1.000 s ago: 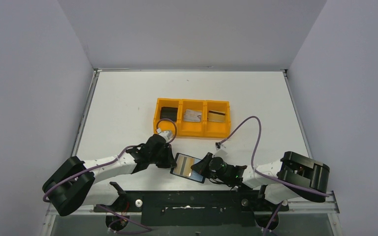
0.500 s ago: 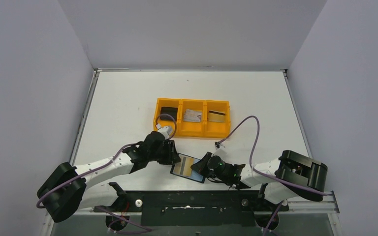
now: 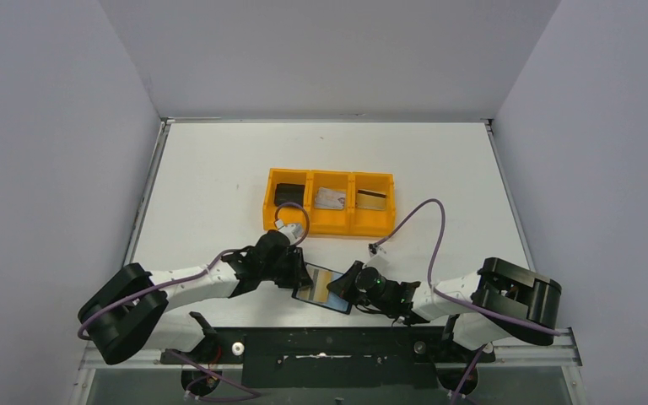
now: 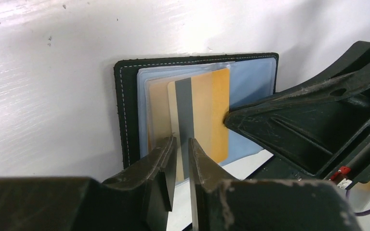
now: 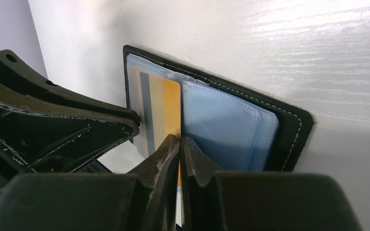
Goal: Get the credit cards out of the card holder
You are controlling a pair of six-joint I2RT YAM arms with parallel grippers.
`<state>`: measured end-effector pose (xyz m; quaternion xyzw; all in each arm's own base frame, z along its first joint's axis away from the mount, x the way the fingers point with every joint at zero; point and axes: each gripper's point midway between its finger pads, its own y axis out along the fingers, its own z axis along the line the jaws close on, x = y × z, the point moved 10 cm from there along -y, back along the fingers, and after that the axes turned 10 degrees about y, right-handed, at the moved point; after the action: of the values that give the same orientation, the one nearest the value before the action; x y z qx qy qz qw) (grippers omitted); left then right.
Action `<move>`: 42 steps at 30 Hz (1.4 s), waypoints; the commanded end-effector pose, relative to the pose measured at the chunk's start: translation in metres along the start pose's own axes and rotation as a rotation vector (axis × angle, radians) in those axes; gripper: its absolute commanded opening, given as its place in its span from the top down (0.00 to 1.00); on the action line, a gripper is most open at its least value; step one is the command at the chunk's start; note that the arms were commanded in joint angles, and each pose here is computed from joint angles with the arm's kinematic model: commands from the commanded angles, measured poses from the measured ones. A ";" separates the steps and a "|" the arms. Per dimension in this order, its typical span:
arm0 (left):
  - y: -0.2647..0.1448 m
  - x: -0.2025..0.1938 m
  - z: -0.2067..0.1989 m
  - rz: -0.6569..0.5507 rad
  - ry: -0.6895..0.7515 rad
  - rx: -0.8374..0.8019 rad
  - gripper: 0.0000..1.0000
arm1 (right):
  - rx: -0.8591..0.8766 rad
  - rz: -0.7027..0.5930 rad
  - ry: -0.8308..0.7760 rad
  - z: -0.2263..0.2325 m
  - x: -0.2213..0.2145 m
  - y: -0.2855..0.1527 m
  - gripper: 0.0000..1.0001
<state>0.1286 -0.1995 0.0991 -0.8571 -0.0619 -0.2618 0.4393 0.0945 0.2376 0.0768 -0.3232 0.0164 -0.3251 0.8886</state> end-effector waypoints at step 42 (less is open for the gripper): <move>-0.001 -0.013 0.009 0.040 0.035 0.072 0.99 | 0.068 -0.067 0.080 -0.004 0.005 0.005 0.72</move>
<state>0.1268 -0.1981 0.0967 -0.8466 -0.0675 -0.2683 0.4546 0.0944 0.2323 0.0762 -0.2752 0.0346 -0.3468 0.8960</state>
